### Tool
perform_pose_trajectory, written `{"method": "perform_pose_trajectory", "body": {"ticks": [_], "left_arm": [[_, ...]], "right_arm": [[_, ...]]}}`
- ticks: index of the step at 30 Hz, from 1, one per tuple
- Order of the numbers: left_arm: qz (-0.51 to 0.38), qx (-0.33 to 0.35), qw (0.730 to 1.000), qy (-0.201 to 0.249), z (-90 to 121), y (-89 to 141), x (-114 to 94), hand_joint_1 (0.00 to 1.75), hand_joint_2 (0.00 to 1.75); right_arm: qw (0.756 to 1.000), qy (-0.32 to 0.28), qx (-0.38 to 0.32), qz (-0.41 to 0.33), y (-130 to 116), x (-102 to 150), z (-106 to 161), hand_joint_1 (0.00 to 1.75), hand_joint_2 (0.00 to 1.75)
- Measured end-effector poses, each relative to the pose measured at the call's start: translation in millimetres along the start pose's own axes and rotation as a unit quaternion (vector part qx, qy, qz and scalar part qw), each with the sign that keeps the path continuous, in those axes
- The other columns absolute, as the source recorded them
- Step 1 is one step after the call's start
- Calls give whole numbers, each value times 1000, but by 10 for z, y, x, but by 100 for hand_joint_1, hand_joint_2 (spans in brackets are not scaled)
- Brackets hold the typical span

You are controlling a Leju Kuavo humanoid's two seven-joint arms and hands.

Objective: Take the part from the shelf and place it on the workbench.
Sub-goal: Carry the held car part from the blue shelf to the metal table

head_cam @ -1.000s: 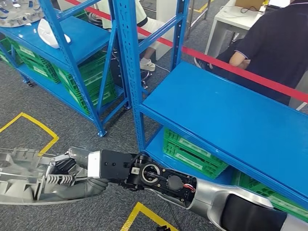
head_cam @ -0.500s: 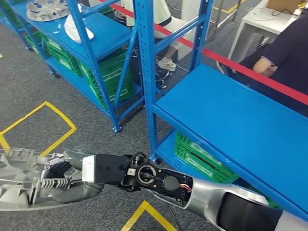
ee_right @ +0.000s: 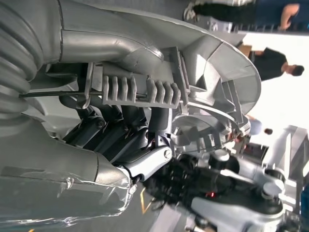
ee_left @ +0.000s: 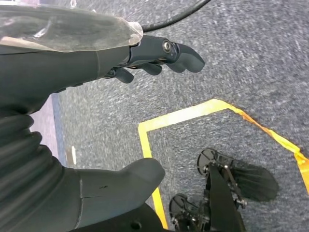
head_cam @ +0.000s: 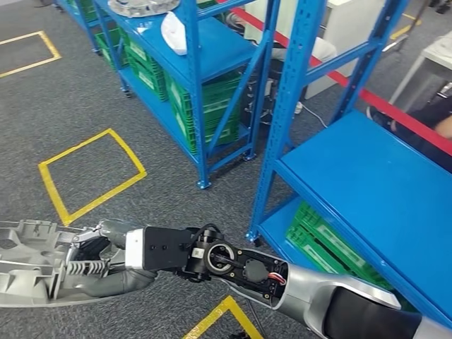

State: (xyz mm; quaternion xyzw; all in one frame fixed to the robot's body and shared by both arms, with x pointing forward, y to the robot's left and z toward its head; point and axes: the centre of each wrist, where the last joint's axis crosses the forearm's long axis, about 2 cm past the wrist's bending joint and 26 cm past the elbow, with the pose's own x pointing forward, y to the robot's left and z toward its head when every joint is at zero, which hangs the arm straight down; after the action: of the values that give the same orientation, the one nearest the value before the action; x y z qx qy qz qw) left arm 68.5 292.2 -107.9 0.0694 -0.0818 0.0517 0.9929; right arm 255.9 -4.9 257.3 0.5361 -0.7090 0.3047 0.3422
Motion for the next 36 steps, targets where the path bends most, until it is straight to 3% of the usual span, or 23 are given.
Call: {"method": "perform_pose_trajectory", "body": {"ticks": [36], "left_arm": [[5,0,1000,-1,-2,12,-1,0,175]], "right_arm": [[1000,-1,18,5,14,32,-26,169,175]]}}
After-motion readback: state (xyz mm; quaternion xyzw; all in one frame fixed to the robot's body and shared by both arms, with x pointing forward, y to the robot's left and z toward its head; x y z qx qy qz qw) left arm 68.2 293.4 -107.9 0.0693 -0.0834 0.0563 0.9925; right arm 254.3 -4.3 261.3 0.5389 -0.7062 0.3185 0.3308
